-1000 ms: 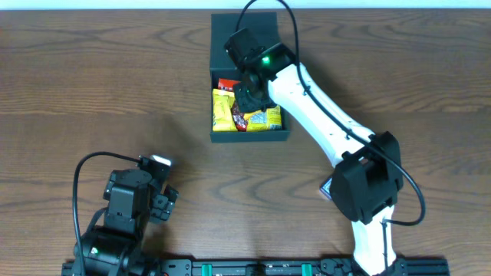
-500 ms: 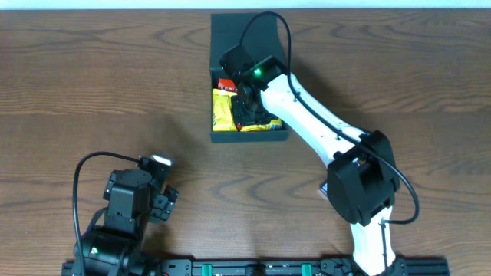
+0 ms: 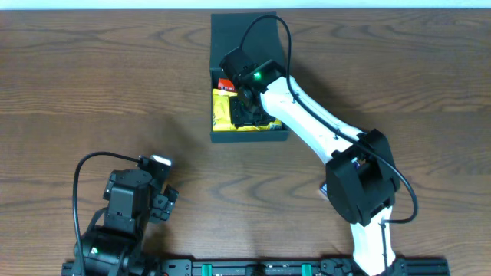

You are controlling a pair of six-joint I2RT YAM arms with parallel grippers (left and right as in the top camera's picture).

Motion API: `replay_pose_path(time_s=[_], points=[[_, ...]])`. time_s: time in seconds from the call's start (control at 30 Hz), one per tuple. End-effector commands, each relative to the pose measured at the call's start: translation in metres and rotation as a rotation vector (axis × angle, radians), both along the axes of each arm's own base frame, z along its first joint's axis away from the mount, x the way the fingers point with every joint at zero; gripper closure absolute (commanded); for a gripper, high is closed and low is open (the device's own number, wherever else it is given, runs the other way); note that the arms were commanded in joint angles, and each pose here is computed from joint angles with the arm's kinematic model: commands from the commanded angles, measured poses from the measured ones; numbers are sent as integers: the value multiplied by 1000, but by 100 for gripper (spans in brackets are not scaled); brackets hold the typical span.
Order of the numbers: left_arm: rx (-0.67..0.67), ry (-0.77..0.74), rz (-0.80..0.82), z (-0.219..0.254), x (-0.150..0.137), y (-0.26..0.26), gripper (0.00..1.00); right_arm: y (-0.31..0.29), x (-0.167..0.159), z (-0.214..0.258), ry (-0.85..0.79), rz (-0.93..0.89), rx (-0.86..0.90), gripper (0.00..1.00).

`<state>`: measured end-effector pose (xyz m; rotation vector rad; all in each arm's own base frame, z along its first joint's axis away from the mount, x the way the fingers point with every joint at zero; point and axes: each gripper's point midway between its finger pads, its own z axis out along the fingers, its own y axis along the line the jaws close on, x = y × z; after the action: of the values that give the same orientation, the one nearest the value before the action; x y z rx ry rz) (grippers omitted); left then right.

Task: Pack container
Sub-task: 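Carry the candy over the box and lower it inside, then release the candy and press it down into the box with the right gripper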

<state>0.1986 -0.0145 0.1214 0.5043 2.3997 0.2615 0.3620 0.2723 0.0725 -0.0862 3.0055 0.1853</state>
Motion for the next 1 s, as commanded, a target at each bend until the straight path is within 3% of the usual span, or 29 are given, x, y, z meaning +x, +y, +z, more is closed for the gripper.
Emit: replay_pose_path(time_s=[0.0,0.03,0.1,0.23,0.47,0.53,0.57,0.97], points=[[17,-4,7,1,0,4,5,7,-9,5,1,18,2,49],[17,-4,7,1,0,4,5,7,-10,7,2,20,1,44],[17,-4,7,1,0,4,5,6,-12,9,1,19,0,45],[17,-4,7,1,0,4,5,8,-9,16,-9,19,7,58],[17,-4,7,1,0,4,5,6,-1,53,-81,23,8,62],[17,-4,7,1,0,4,5,4,-3,56,-77,27,4,79],[17,-4,7,1,0,4,5,4,-3,56,-75,28,3,99],[17,-4,7,1,0,4,5,22,1,44,-89,75,30,98]])
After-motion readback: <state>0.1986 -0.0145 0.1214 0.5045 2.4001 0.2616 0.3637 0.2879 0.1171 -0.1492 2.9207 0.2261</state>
